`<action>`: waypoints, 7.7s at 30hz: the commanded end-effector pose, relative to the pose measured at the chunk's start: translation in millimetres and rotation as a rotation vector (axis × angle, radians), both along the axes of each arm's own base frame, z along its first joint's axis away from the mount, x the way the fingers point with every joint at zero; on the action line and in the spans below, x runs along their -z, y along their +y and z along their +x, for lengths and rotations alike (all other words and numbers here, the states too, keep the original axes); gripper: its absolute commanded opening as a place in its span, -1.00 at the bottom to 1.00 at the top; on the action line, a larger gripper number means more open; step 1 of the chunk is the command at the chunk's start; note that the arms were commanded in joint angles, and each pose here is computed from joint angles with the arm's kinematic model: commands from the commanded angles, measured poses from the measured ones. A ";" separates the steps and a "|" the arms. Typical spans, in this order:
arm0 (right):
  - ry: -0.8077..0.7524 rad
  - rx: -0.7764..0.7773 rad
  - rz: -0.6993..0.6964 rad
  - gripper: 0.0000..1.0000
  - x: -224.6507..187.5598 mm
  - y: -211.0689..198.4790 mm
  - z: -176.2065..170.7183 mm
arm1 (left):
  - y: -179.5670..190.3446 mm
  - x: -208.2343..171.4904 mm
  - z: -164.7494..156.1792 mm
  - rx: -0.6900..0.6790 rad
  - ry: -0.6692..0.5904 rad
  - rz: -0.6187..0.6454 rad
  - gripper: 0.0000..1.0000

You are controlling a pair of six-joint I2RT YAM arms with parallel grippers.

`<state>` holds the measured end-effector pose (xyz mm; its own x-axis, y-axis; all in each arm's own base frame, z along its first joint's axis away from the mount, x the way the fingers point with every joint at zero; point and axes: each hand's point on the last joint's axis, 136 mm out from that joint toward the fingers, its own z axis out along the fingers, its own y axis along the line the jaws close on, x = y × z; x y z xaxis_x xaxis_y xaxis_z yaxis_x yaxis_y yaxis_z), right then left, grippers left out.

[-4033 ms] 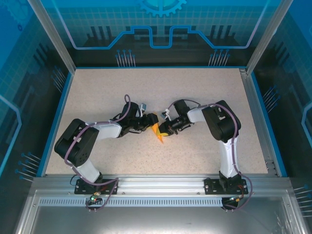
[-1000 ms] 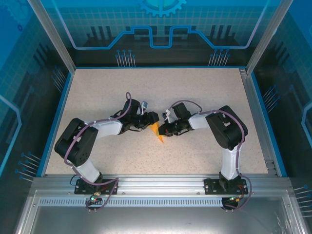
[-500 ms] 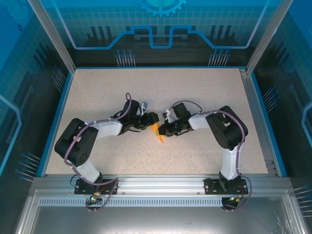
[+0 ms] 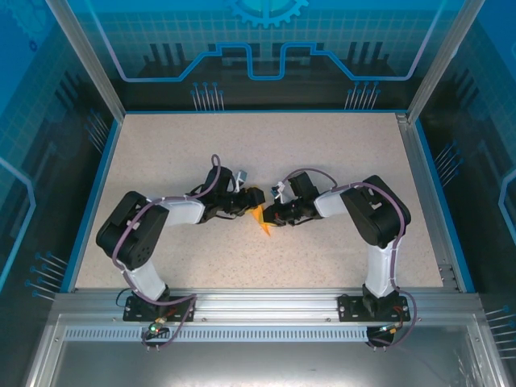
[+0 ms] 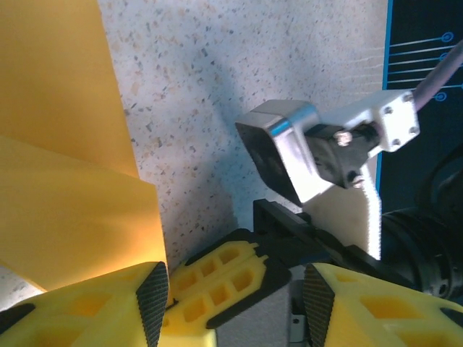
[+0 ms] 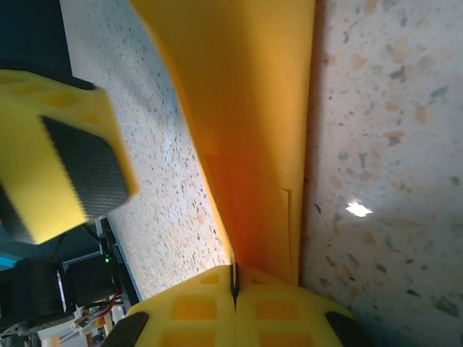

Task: Fold a paper plane with a square sheet of paper (pick it up from the middle)
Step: Fold the wing for the fifth time at the center of the table.

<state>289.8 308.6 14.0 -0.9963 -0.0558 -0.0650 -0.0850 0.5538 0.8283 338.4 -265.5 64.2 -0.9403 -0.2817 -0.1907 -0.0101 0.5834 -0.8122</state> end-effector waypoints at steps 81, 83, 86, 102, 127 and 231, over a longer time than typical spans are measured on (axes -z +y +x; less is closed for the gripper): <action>0.062 -0.007 -0.275 -0.82 7.5 -30.1 -36.5 | -3.3 57.3 -8.7 0.052 0.143 0.068 0.06; 0.068 -0.002 -0.282 -0.87 12.3 -31.7 -37.6 | -3.1 57.1 -8.8 0.051 0.143 0.068 0.06; 0.074 -0.003 -0.275 -0.85 14.0 -31.0 -38.1 | -3.5 56.6 -8.7 0.052 0.143 0.066 0.06; 0.052 -0.043 -0.314 -0.81 13.8 -30.8 -46.6 | -4.0 57.8 -9.1 0.054 0.147 0.066 0.05; 0.019 -0.060 -0.390 -0.68 11.9 -43.4 -50.2 | -3.8 58.6 -9.6 0.057 0.148 0.066 0.04; 0.099 -0.022 -0.467 -0.71 15.0 -67.8 -63.0 | -4.4 62.7 -12.7 0.074 0.163 0.069 0.02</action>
